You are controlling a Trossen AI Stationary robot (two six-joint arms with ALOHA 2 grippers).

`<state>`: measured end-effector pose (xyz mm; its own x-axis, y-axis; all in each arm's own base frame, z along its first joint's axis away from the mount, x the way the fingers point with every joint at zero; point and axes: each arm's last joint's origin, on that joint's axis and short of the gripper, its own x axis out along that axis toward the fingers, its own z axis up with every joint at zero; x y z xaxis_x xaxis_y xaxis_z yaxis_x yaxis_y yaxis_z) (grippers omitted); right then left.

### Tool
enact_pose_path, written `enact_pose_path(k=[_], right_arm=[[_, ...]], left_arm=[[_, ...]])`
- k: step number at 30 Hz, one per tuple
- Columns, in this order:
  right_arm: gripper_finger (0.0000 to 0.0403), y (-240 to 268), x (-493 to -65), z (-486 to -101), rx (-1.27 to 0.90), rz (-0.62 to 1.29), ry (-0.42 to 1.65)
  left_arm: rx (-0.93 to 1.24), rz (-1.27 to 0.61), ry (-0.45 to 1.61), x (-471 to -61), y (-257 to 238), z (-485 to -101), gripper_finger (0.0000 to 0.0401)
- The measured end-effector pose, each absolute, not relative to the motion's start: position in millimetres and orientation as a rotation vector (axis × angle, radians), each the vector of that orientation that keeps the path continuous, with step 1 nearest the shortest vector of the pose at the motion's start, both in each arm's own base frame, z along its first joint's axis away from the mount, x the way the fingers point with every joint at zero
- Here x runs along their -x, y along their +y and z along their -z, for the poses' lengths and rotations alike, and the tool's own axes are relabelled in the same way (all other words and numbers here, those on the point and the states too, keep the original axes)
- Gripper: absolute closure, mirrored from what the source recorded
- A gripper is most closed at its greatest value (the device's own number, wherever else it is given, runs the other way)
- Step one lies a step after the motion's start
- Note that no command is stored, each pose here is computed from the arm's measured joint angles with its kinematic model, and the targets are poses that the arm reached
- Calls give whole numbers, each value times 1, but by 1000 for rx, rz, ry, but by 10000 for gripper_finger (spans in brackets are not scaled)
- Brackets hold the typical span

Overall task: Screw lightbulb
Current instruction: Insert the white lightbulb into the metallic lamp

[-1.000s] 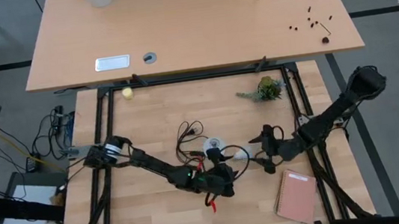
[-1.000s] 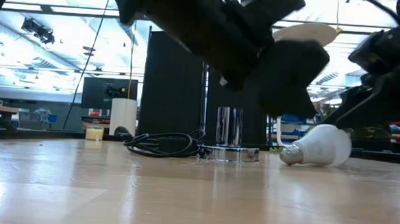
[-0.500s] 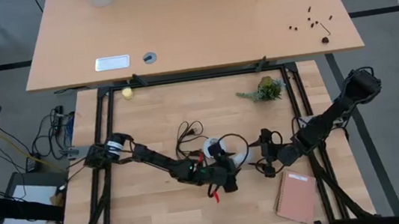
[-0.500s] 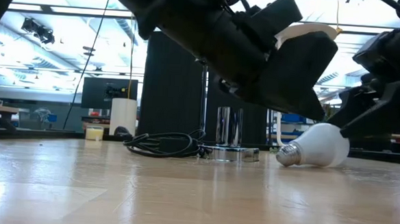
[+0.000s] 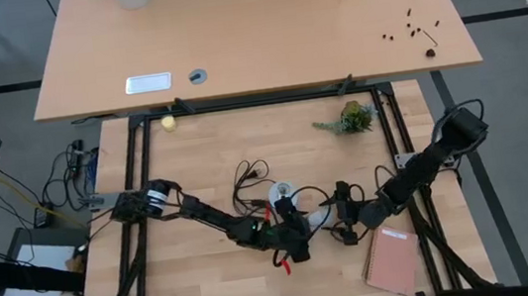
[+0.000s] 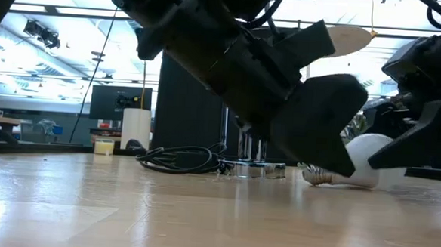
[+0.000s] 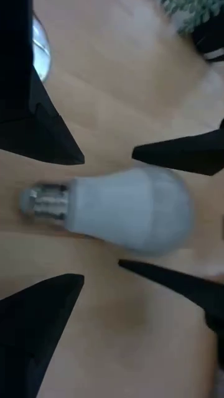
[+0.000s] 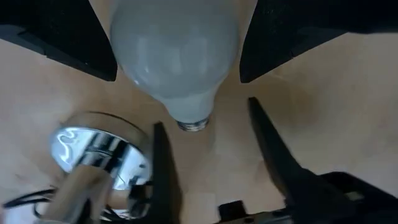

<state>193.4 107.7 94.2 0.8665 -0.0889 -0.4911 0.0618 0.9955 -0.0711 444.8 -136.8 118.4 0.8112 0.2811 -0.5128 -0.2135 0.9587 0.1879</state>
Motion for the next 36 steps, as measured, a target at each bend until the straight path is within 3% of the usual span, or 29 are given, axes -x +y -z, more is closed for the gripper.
enact_pose_path(k=[21, 32, 36], right_arm=[[59, 121, -214, -66, 80, 58, 460], [141, 119, -216, -68, 66, 65, 437], [151, 119, -216, -69, 64, 60, 437]], left_arm=[[-160, -238, 605, -443, -136, -116, 153], [-148, -239, 598, -443, -137, -117, 153], [-149, -243, 589, -442, -138, -126, 153]])
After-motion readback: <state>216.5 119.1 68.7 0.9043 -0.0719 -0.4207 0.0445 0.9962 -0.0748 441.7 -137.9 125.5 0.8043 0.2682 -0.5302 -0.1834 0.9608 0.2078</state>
